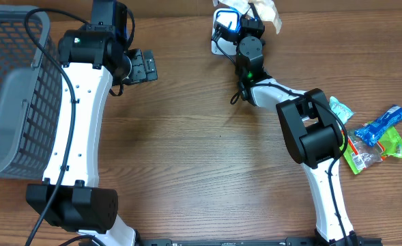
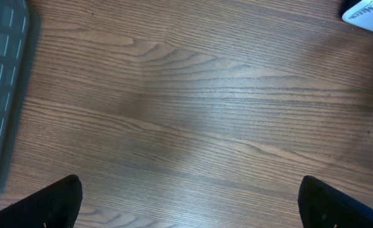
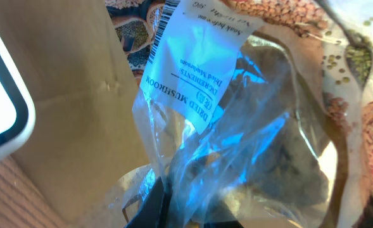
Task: Scan the item barcode
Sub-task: 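Hold the mushroom bag label over the white scanner, then carry the mushroom bag right and drop it on the packet pile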
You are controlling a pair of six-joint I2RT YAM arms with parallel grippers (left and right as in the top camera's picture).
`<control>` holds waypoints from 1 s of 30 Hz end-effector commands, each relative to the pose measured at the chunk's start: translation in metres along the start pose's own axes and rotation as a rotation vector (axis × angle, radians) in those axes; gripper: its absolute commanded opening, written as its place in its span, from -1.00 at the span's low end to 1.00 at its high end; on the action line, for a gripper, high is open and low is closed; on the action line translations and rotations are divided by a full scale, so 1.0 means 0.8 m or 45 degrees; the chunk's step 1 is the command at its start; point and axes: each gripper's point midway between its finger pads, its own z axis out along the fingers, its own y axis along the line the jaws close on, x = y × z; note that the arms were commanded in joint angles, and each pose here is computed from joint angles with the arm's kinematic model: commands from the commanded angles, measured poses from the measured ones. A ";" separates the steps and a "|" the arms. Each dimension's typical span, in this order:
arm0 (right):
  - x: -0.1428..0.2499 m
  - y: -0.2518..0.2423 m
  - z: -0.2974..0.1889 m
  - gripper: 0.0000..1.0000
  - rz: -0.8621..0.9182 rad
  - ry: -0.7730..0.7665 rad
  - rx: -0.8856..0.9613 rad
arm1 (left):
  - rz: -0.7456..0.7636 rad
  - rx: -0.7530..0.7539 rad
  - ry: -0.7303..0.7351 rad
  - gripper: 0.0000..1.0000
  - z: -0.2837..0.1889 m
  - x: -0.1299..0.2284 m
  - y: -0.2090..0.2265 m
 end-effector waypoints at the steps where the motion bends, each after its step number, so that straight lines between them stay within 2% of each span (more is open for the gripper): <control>1: 0.000 -0.019 -0.009 -0.93 0.038 0.113 0.062 | -0.004 0.006 -0.034 1.00 -0.010 -0.006 -0.001; 9: -0.010 -0.035 -0.025 -0.93 0.076 0.209 0.048 | -0.004 0.006 -0.034 1.00 -0.010 -0.006 -0.001; 16: -0.030 -0.158 -0.054 -0.93 0.287 0.233 0.018 | -0.004 0.006 -0.034 1.00 -0.010 -0.006 -0.001; 20: -0.025 -0.243 -0.097 -0.92 0.730 0.272 -0.006 | -0.004 0.006 -0.034 0.99 -0.010 -0.006 -0.001; 24: 0.000 -0.291 -0.154 -0.93 1.131 0.292 -0.231 | -0.004 0.006 -0.034 1.00 -0.010 -0.006 -0.001; 26: 0.038 -0.304 -0.191 -0.93 1.357 0.383 -0.380 | -0.004 0.006 -0.034 1.00 -0.010 -0.006 -0.001; 30: 0.121 -0.306 -0.235 -0.88 1.705 0.671 -0.458 | -0.004 0.006 -0.034 1.00 -0.010 -0.006 -0.001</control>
